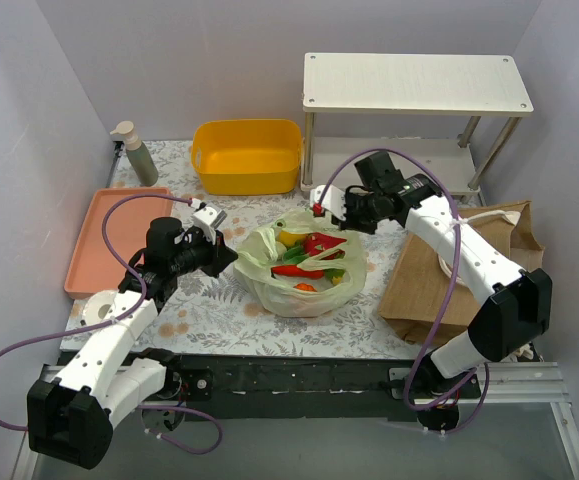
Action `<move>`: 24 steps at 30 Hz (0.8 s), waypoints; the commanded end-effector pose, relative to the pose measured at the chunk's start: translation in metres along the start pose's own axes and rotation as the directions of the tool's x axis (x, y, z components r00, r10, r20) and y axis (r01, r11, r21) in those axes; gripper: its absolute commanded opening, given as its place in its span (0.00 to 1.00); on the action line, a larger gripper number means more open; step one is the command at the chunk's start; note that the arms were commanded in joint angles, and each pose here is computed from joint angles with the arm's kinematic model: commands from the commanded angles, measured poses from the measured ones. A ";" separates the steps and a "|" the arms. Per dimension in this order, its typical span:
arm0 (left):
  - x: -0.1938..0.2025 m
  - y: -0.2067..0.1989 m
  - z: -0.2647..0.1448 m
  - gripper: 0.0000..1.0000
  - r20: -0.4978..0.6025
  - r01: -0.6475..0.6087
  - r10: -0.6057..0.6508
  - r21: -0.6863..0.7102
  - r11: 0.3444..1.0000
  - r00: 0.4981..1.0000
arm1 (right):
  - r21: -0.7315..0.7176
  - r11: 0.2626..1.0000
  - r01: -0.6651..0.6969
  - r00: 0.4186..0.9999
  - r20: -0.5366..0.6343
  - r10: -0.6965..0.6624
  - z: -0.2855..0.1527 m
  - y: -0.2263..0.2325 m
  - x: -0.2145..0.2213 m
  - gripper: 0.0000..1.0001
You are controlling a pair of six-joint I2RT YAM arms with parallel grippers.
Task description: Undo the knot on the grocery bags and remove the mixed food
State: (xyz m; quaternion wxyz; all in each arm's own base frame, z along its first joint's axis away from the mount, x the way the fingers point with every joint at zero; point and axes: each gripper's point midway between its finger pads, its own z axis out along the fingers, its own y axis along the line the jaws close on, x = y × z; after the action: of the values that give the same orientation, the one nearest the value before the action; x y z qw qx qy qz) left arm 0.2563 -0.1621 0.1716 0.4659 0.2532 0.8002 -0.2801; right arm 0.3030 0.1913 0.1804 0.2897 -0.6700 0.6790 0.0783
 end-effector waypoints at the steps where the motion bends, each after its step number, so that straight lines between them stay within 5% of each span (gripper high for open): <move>1: -0.018 -0.005 0.001 0.00 0.039 -0.021 0.019 0.050 0.999 0.999 | -0.048 0.970 0.238 0.960 0.160 -0.227 -0.001 0.010 -0.079 0.16; 7: -0.027 -0.004 0.003 0.00 0.047 -0.004 0.001 0.049 0.999 0.999 | -0.112 0.935 0.337 0.928 0.209 -0.310 0.034 0.028 -0.111 0.18; 15: -0.028 0.012 0.002 0.00 0.051 0.096 -0.092 -0.064 0.993 0.994 | -0.168 0.887 0.431 0.901 0.136 -0.412 0.086 0.027 -0.082 0.26; 24: -0.015 0.004 0.003 0.00 0.000 0.156 -0.156 -0.018 0.988 0.988 | -0.215 0.860 0.463 0.886 0.102 -0.452 0.133 0.028 -0.067 0.33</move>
State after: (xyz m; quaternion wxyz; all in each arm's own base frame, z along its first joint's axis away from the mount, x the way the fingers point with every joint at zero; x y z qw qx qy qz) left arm 0.2667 -0.1639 0.1731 0.4420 0.1929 0.8223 -0.3019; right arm 0.2964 0.3089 0.1148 0.2395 -0.8124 0.5170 0.1239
